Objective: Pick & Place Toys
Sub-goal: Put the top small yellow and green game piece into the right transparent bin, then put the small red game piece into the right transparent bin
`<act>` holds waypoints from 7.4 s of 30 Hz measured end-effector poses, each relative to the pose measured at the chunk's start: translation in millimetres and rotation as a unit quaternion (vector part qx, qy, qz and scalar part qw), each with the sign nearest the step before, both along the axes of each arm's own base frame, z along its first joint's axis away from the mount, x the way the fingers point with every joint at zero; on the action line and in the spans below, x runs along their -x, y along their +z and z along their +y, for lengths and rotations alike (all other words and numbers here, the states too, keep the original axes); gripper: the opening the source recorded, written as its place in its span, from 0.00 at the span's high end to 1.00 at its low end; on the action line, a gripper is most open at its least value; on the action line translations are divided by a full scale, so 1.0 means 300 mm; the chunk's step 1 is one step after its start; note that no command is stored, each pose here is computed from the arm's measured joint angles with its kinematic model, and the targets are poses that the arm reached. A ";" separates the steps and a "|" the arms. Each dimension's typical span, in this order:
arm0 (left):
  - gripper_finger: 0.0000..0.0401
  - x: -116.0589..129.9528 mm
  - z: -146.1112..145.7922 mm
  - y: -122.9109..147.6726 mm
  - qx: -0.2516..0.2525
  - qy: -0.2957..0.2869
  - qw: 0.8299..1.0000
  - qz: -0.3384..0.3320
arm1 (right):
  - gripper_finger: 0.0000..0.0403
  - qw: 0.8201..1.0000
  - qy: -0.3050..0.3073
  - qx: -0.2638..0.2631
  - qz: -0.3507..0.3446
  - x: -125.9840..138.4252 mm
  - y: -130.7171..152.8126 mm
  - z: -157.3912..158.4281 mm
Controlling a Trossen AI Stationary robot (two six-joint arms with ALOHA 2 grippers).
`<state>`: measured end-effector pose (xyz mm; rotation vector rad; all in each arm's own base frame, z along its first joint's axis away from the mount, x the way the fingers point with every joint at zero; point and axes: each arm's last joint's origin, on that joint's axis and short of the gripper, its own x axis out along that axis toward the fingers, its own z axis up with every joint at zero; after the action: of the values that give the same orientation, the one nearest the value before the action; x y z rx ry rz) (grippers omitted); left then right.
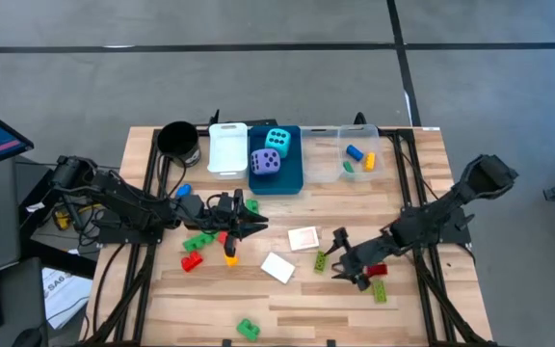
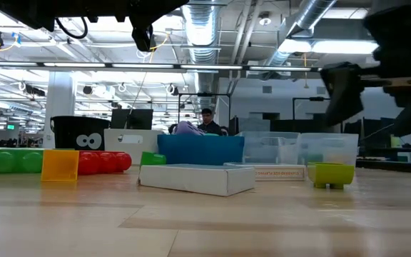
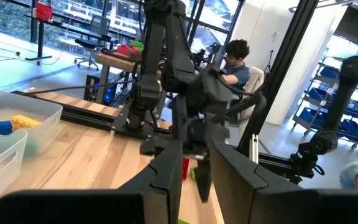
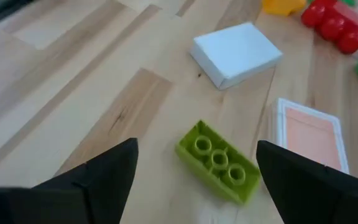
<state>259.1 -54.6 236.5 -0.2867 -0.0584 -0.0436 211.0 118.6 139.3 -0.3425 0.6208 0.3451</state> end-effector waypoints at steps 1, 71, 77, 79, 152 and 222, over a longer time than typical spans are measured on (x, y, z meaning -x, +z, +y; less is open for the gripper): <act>0.81 0.000 0.000 0.000 0.000 0.000 1.000 0.000 | 0.20 1.000 0.006 0.010 0.001 -0.022 -0.001 0.011; 0.81 0.004 -0.021 -0.017 0.035 -0.014 0.999 0.028 | 0.67 0.946 -0.067 0.080 0.308 -0.228 0.053 -0.064; 0.81 0.004 -0.021 -0.031 0.030 -0.013 0.998 0.048 | 0.67 0.941 -0.171 0.105 0.272 -0.143 0.218 -0.152; 0.81 0.004 -0.020 -0.034 0.029 -0.012 0.998 0.054 | 0.67 0.940 -0.210 0.102 0.249 -0.104 0.281 -0.189; 0.81 -0.018 0.226 0.000 -0.003 0.128 0.992 0.001 | 0.29 0.788 -0.378 -0.038 0.485 0.144 0.227 0.089; 0.81 -0.020 0.168 -0.001 -0.007 0.031 0.999 0.001 | 0.29 0.800 -0.310 -0.058 0.510 0.104 0.098 0.076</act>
<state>265.2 -4.2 236.1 -0.2715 -0.0640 0.0180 179.7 141.5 168.8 0.2260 1.7184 -0.1118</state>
